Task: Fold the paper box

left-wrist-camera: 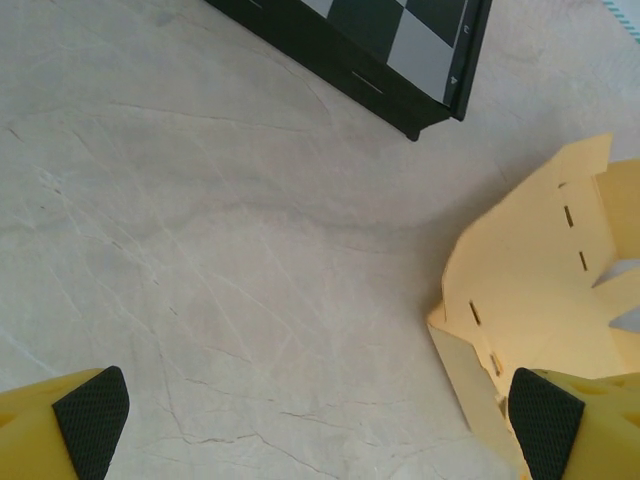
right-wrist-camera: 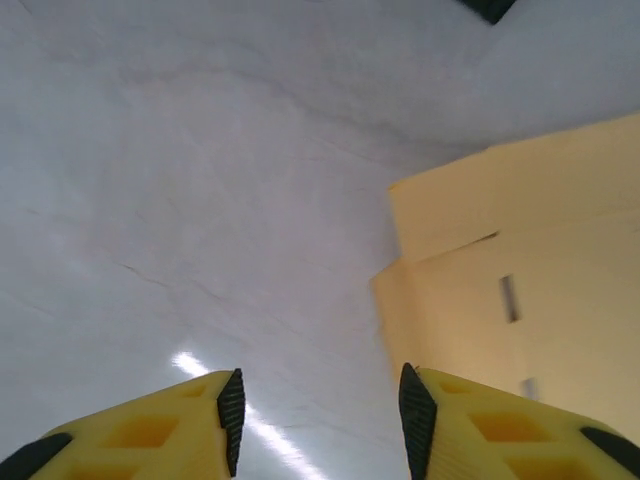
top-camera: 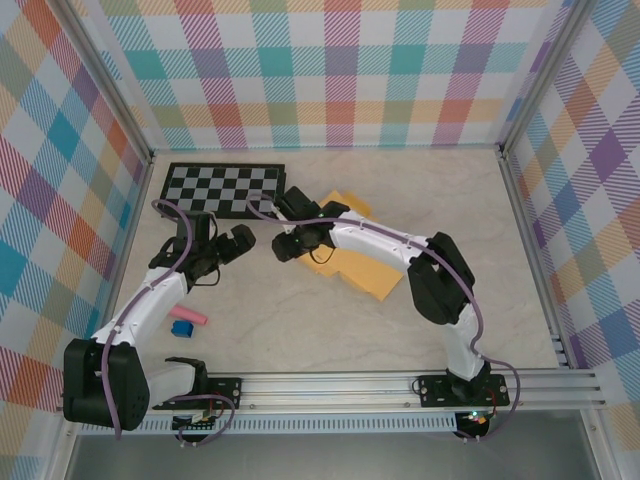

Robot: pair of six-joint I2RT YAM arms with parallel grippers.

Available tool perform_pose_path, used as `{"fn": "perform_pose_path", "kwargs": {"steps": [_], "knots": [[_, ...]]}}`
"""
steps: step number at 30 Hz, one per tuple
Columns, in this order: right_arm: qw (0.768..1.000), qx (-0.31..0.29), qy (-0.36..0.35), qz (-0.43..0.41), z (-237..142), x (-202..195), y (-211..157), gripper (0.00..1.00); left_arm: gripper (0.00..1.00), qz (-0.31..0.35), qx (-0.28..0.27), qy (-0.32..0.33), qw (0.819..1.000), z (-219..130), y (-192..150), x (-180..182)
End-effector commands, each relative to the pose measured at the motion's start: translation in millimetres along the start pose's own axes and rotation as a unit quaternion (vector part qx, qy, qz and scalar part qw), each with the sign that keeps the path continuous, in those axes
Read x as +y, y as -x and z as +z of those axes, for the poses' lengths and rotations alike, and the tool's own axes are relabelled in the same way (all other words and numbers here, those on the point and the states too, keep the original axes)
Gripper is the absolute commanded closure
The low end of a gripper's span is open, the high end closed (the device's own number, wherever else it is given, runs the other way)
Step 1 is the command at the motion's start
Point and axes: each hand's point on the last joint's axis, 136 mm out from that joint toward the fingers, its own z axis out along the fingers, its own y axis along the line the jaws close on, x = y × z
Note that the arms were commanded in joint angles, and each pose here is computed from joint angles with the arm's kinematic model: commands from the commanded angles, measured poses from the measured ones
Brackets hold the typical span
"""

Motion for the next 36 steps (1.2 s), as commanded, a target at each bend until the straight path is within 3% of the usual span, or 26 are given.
{"fn": "perform_pose_path", "kwargs": {"steps": [1, 4, 8, 13, 16, 19, 23, 25, 28, 34, 36], "knots": [[0.985, 0.017, 0.101, 0.136, -12, 29, 6, 0.42, 0.00, -0.005, 0.008, -0.052, 0.999, 1, -2, -20], [0.990, -0.006, 0.124, 0.062, -47, 29, 11, 0.41, 0.00, -0.009, 0.028, -0.077, 0.997, 7, -10, -31], [0.998, -0.031, 0.045, -0.009, -77, -47, -3, 0.41, 0.00, -0.024, 0.073, -0.133, 0.988, 21, -30, -63], [0.994, -0.063, -0.024, 0.091, -105, -151, -22, 0.41, 0.00, 0.000, 0.134, -0.155, 0.979, 42, -61, -104], [0.984, -0.077, -0.067, 0.146, -113, -189, -34, 0.40, 0.01, -0.015, 0.142, -0.103, 0.984, 60, -68, -98], [0.978, -0.090, -0.067, 0.178, -115, -199, -41, 0.40, 0.12, -0.034, 0.152, -0.071, 0.985, 75, -73, -94], [0.979, -0.083, -0.022, 0.186, -106, -186, -46, 0.41, 0.42, -0.030, 0.164, -0.019, 0.986, 94, -78, -87], [0.982, -0.075, -0.005, 0.176, -101, -180, -50, 0.41, 0.50, -0.029, 0.164, 0.002, 0.986, 102, -76, -85], [0.990, -0.062, -0.008, 0.125, -94, -170, -57, 0.40, 0.58, -0.023, 0.167, 0.032, 0.985, 109, -75, -79], [0.999, -0.011, -0.047, -0.023, -62, -148, -68, 0.39, 0.94, -0.002, 0.179, 0.038, 0.983, 115, -74, -82], [0.998, 0.000, -0.040, -0.054, -52, -138, -68, 0.39, 1.00, 0.017, 0.177, 0.035, 0.984, 110, -69, -85]]}}
